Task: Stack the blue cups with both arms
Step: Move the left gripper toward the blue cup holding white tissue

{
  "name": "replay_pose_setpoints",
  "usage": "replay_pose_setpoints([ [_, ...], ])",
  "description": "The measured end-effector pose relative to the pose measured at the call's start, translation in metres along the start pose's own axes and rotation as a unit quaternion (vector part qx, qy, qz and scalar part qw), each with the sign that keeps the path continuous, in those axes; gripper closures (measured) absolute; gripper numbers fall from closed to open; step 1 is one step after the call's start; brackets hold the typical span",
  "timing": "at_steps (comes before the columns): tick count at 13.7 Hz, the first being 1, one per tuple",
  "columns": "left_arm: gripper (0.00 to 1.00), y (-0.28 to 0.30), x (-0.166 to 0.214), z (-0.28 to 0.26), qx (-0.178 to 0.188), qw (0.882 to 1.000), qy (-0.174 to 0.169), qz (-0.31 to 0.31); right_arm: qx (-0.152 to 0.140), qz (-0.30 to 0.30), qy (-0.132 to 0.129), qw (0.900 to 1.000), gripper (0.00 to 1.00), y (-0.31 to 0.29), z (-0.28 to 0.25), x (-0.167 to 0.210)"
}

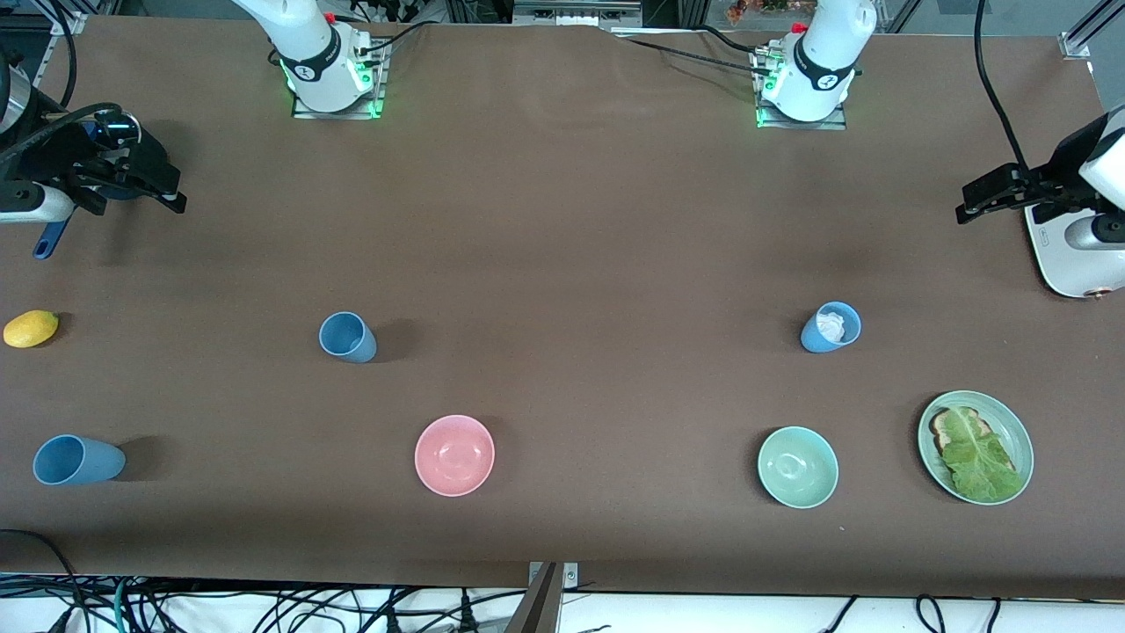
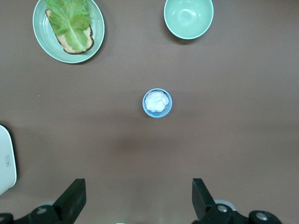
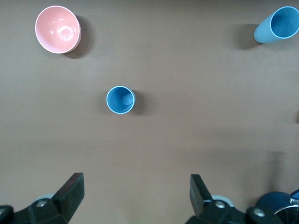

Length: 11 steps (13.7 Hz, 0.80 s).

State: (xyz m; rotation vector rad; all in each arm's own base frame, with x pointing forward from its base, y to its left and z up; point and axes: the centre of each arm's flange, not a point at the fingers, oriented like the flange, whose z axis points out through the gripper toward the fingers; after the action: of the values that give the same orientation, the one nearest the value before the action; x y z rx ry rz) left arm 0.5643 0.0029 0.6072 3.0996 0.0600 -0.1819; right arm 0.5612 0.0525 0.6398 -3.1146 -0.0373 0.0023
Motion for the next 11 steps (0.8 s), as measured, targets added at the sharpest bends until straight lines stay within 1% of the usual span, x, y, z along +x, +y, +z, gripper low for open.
replay_pose_setpoints([
  [4,0.0,-0.001,0.019,0.031,0.0,1.0,-0.027,-0.001,0.0,0.0,0.0,1.0,0.0,0.0,0.0,0.0],
  [8,0.0,-0.002,0.026,0.042,0.0,0.999,-0.036,-0.001,0.0,0.0,-0.002,1.0,0.0,0.0,0.002,0.0],
  [11,0.0,-0.002,0.035,0.06,0.0,0.999,-0.052,-0.002,0.0,0.0,-0.004,1.0,0.0,0.0,0.004,0.001],
])
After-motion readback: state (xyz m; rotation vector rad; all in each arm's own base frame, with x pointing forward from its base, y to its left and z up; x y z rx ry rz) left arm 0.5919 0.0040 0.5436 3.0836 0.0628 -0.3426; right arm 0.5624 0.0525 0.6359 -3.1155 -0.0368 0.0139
